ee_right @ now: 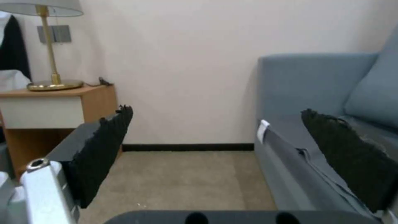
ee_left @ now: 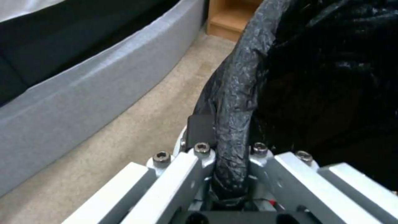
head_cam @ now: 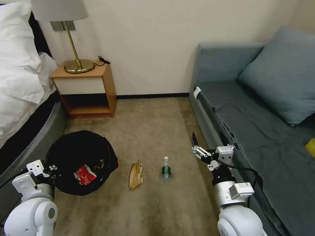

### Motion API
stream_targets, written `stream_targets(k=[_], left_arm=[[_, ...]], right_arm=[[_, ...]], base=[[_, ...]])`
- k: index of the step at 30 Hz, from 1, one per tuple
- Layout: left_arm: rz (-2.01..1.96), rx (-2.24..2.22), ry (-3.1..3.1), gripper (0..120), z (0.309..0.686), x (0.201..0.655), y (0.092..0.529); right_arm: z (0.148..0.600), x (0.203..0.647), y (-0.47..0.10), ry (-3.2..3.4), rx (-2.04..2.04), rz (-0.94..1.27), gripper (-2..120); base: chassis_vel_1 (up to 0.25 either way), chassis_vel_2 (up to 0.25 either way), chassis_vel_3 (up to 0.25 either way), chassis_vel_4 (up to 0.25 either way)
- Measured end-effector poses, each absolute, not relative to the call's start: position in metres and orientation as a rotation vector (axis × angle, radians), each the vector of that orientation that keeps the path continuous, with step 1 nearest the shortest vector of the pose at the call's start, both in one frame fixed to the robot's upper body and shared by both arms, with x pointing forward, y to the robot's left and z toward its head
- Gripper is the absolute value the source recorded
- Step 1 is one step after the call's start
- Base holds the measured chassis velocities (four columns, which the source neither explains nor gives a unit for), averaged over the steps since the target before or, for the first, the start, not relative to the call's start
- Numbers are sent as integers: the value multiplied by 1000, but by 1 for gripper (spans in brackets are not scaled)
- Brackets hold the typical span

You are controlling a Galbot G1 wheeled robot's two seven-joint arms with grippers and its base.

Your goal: Pick up the trash bin, then pick up the garbage on the floor and place it into the trash bin.

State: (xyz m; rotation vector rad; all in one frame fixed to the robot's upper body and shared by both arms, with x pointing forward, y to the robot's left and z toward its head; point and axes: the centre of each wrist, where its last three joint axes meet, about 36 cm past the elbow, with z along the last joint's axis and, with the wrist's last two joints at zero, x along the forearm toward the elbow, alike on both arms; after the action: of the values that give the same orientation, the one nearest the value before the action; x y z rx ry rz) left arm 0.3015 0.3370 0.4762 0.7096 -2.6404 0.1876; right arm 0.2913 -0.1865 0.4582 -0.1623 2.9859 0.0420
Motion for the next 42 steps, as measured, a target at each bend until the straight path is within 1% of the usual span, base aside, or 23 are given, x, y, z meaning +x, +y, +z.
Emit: stream_targets(k=[5, 8, 9, 10, 12, 13, 14, 18, 19, 21, 23, 24, 28, 29, 33, 35, 38, 40, 42], left_arm=[[188, 712, -2639, 2, 476, 301, 337], [189, 716, -2640, 2, 476, 302, 337], [189, 716, -2640, 2, 476, 302, 337], [189, 717, -2639, 2, 476, 302, 337], [187, 725, -2634, 2, 474, 302, 337], [186, 730, -2630, 2, 473, 302, 338], [186, 730, -2630, 2, 473, 302, 338], [185, 745, -2614, 2, 467, 303, 338], [185, 745, -2614, 2, 467, 303, 338], [185, 748, -2612, 2, 466, 304, 339], [184, 757, -2606, 2, 462, 305, 339], [184, 757, -2606, 2, 462, 305, 339], [183, 765, -2594, 2, 455, 309, 341], [183, 765, -2594, 2, 455, 309, 341], [179, 767, -2587, 2, 450, 312, 341], [179, 767, -2586, 2, 450, 312, 341], [172, 766, -2580, 2, 446, 314, 340], [171, 766, -2580, 2, 445, 314, 339], [165, 766, -2578, 2, 444, 314, 338]], right_arm=[[459, 302, -185, 3015, -227, 79, 100], [464, 332, -181, 3129, -298, 159, 100], [464, 332, -181, 3129, -298, 159, 100], [465, 343, -179, 3150, -312, 165, 100], [463, 380, -171, 3255, -326, 172, 100], [460, 391, -168, 3294, -332, 177, 100], [460, 391, -168, 3294, -332, 177, 100], [441, 452, -146, 3534, -385, 187, 100], [441, 452, -146, 3534, -385, 187, 100], [439, 467, -139, 3613, -414, 184, 100], [425, 490, -124, 3731, -458, 115, 100], [425, 490, -124, 3731, -458, 115, 100], [380, 513, -103, 3848, -454, -5, 100], [380, 513, -103, 3848, -454, -5, 100], [340, 518, -94, 3914, -486, -117, 100], [335, 519, -94, 3919, -484, -135, 100], [299, 521, -94, 3957, -454, -244, 100], [292, 521, -94, 3964, -450, -266, 100], [270, 517, -93, 3974, -443, -346, 100]], base=[[-57, 45, 63, -38], [0, 0, 0, 0], [0, 0, 0, 0], [0, 0, 0, 0], [0, 0, 0, 0], [0, 0, 0, 0], [0, 0, 0, 0], [0, 0, 0, 0], [0, 0, 0, 0], [0, 0, 0, 0], [0, 0, 0, 0], [0, 0, 0, 0], [0, 0, 0, 0], [0, 0, 0, 0], [0, 0, 0, 0], [0, 0, 0, 0], [0, 0, 0, 0], [0, 0, 0, 0], [0, 0, 0, 0]])
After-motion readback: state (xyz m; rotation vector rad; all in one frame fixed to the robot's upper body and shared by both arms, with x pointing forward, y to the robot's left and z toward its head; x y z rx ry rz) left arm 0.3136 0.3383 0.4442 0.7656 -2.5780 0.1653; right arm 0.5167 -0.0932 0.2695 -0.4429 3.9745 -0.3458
